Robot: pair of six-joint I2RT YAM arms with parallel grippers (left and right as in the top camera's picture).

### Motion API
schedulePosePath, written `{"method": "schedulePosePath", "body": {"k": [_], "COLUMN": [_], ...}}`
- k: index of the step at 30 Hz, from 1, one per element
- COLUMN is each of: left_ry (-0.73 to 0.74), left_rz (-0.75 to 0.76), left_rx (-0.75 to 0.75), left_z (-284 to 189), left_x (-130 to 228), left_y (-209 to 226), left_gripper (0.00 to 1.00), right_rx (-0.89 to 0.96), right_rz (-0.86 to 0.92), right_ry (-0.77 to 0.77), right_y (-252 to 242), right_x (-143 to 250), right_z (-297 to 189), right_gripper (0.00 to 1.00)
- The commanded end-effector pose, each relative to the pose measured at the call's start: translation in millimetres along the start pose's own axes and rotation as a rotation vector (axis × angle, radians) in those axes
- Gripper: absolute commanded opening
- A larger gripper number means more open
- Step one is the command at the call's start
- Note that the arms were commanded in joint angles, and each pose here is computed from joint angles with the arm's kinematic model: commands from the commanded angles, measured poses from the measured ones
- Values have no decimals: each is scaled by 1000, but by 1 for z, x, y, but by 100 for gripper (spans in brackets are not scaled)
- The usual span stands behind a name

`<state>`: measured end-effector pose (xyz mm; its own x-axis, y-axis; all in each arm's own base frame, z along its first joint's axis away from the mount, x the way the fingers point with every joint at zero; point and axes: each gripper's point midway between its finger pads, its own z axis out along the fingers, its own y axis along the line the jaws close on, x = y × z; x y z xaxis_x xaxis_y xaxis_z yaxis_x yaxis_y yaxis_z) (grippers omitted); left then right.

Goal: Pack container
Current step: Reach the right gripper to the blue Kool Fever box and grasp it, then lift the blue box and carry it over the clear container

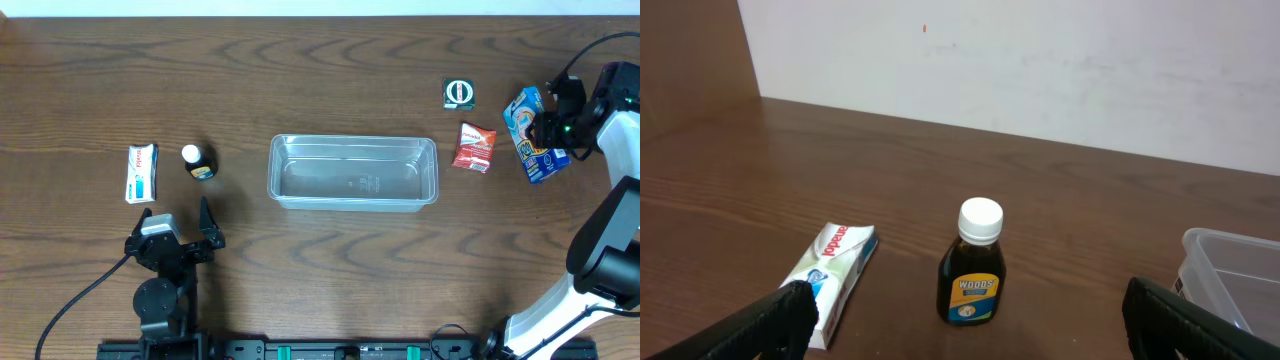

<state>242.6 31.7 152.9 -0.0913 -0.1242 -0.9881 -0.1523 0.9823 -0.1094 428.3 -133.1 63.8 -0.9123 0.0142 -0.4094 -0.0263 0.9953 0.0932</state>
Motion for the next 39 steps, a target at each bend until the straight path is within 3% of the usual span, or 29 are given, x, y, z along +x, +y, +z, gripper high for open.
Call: {"method": "schedulePosePath", "body": {"k": [1,3,5,11,18,22,27,34,39], "left_ry": [49,49,49,49,49,49,49,49,49], "left_rz": [16,16,16,16,16,16,16,16,16], "left_rx": [-26,-26,-26,-26,-26,-26,-26,-26,-26], "left_z": [1,1,1,1,1,1,1,1,1], "left_x": [17,17,17,17,17,17,17,17,17], "left_y": [6,6,6,6,6,6,6,6,6], "left_gripper": [98,98,98,98,98,98,98,98,98], "right_rx": [25,27,30,59,72,-36,-104,-267,-296], "right_rz": [9,8,9,28,-24,-303,-731,-1309,-1404], "right_ry": [-16,-21,-30,-112,-365,-555,-665,-536,-358], "right_y": [-9,-9,-9,-9,20,92,200,301,318], "right_x": [-5,-7,-9,-30,-86,-111,-95,-24,1], "right_z": [-7,-8,-12,-42,-139,-213,-266,-242,-201], "right_gripper": [35,24,3,1,1,1,1,1,1]}}
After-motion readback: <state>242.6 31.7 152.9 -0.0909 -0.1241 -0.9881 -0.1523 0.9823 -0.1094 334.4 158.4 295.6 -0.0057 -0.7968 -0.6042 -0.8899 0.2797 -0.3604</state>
